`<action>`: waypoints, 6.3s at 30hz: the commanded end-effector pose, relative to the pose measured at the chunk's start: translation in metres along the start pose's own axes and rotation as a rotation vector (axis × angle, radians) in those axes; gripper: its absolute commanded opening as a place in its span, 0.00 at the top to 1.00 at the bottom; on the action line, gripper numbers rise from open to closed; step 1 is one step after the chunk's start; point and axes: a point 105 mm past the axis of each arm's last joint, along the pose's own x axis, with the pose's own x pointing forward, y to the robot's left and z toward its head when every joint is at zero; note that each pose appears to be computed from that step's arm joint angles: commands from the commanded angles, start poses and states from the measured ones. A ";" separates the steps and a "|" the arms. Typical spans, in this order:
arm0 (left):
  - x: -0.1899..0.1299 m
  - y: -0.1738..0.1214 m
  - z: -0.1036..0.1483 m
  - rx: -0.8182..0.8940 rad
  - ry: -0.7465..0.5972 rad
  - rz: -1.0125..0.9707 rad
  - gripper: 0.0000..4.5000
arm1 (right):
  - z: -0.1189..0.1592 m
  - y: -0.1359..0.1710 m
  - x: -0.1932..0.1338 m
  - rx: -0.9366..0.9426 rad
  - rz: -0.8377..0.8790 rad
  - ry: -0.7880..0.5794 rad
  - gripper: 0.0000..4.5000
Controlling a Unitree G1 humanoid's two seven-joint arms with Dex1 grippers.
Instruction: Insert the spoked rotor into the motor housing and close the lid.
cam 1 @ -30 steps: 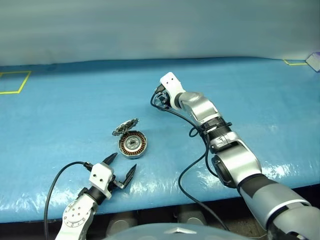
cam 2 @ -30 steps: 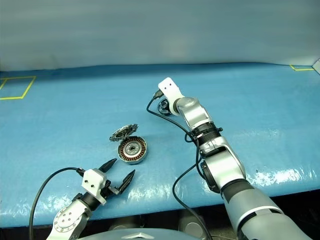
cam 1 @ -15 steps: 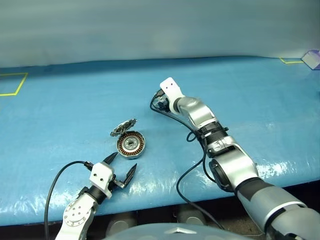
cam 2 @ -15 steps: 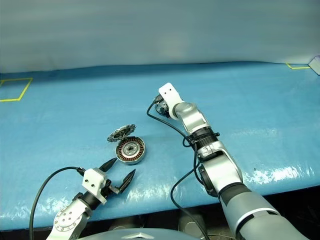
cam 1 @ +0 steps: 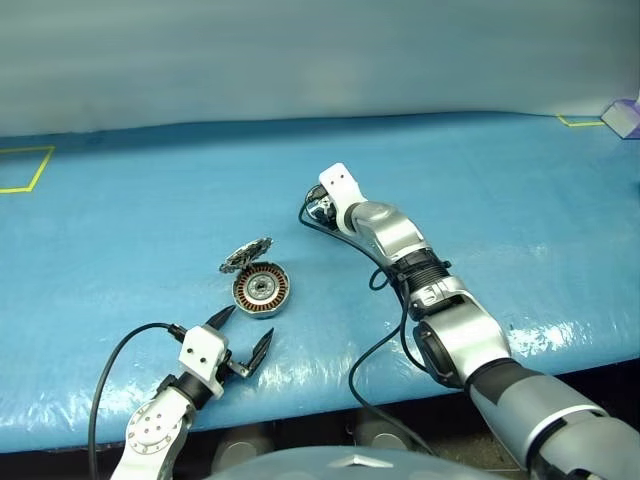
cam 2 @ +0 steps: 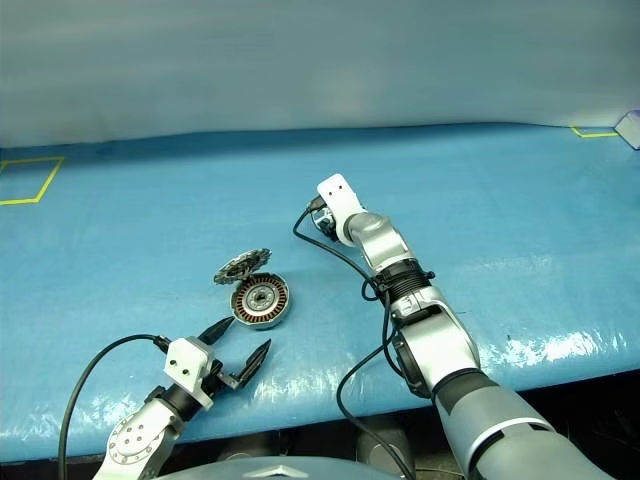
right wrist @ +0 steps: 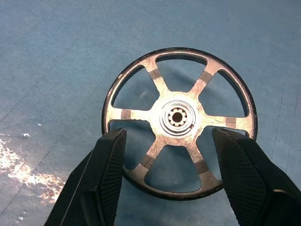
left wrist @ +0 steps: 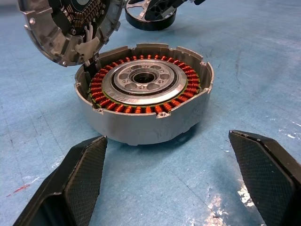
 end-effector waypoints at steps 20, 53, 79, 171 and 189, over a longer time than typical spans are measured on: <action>-0.003 -0.001 0.006 0.007 -0.024 0.009 0.00 | -0.019 -0.005 0.003 0.138 -0.021 0.026 0.74; -0.004 0.001 0.016 0.072 -0.058 -0.004 0.00 | 0.005 0.134 -0.169 -0.680 0.757 -0.286 0.74; -0.002 0.000 0.015 0.055 -0.059 0.001 0.00 | 0.016 0.130 -0.112 -0.888 0.647 -0.246 0.74; -0.002 0.008 0.014 0.067 -0.047 -0.010 0.00 | 0.129 0.118 -0.105 -0.312 0.557 -0.501 1.00; 0.000 -0.001 0.010 0.043 -0.041 -0.008 0.00 | 0.070 0.159 -0.082 -0.248 0.762 -0.195 1.00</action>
